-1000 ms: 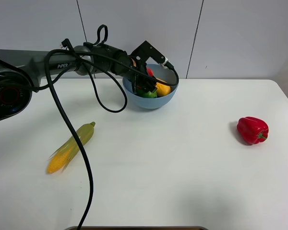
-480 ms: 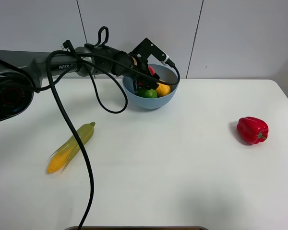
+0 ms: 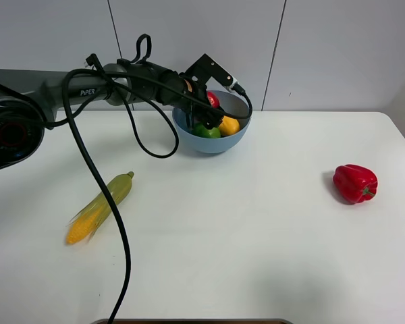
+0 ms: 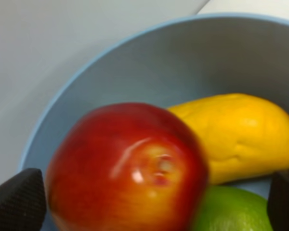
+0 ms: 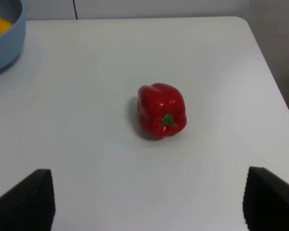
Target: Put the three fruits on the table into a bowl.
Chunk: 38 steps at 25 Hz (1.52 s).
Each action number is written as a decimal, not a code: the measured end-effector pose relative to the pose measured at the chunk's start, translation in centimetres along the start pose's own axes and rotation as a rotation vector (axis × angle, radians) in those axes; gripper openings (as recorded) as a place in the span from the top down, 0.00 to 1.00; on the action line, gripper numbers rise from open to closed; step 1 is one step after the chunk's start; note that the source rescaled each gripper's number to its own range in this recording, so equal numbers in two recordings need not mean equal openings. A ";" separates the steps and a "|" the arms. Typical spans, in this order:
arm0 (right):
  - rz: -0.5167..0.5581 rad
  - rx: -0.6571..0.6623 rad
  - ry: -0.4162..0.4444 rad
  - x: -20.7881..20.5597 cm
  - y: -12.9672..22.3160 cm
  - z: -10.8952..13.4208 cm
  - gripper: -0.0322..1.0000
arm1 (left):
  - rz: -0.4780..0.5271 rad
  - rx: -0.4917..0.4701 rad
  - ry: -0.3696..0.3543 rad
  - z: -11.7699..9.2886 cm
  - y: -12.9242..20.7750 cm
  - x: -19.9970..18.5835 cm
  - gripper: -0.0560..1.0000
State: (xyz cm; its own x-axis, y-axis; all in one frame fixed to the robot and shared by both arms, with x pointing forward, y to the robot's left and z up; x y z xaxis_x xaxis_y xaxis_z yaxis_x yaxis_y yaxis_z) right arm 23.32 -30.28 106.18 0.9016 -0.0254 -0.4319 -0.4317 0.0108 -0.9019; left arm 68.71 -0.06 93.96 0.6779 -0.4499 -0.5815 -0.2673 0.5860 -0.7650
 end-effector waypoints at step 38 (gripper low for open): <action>0.000 0.000 0.000 0.0 0.0 0.0 0.41 | 0.097 -0.071 -0.372 9.3 -7.2 -46.7 0.00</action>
State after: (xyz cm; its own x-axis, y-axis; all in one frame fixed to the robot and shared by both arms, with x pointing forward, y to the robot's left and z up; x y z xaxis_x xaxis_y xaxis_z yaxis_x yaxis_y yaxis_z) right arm 23.32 -30.28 106.18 0.9016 -0.0254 -0.4319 -0.4317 0.0108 -0.9019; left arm 45.33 22.97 129.19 0.8456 -0.1112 -0.5220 -0.3807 0.5599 -0.7359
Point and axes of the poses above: a point on each arm's last joint axis where the gripper is mounted, x pointing out along that axis toward the gripper, z along the wrist's bending axis when the last joint is at zero, y = z × x, the point moved 1 cm from there along x, pointing out along that axis toward the gripper, and after that the axes turned 2 degrees about -x, right-handed, at the moved point
